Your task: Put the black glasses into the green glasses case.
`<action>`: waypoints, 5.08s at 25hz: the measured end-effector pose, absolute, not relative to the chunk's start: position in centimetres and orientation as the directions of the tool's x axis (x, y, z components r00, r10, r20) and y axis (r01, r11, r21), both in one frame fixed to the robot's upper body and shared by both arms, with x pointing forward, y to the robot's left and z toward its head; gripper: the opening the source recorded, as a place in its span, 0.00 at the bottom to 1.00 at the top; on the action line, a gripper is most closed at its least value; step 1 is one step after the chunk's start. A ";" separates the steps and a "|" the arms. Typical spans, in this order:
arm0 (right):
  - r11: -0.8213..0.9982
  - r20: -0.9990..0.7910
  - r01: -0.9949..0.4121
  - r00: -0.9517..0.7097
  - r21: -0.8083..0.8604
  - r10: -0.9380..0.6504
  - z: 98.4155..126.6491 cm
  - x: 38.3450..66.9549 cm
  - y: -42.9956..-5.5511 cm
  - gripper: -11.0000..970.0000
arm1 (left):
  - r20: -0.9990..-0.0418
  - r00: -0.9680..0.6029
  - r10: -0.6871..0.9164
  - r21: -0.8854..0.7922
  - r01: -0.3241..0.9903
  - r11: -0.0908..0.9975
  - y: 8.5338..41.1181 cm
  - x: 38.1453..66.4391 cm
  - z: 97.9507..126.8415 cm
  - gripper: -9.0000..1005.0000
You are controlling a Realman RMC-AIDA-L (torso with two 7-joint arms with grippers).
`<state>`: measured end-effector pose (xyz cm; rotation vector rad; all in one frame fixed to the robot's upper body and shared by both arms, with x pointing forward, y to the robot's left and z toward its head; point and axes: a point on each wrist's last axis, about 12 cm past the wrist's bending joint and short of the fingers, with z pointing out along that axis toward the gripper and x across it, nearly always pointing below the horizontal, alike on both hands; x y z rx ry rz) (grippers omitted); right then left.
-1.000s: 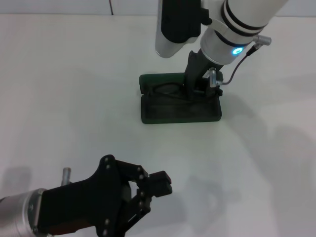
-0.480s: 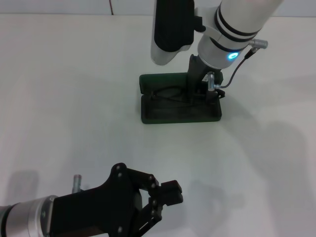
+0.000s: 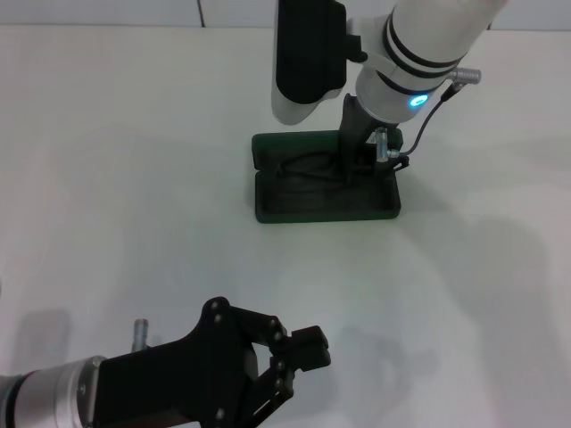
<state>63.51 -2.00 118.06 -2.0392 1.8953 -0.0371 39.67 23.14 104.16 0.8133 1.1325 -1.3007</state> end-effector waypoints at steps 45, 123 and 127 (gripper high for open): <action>-0.002 -0.210 -0.963 0.061 -0.271 -0.976 118.2 63.0 -1.1 0.25 | -0.951 -0.117 -0.287 -0.172 0.970 0.174 23.4 38.9 103.4 0.08; -0.024 -0.262 -0.965 0.095 -0.262 -0.960 117.5 60.8 -1.3 0.08 | -0.954 -0.117 -0.275 -0.172 0.967 0.186 23.4 39.1 103.3 0.09; -0.012 -0.256 -0.960 0.086 -0.279 -0.963 118.1 60.7 -1.9 0.07 | -0.954 -0.116 -0.275 -0.171 0.968 0.185 23.3 39.1 103.3 0.09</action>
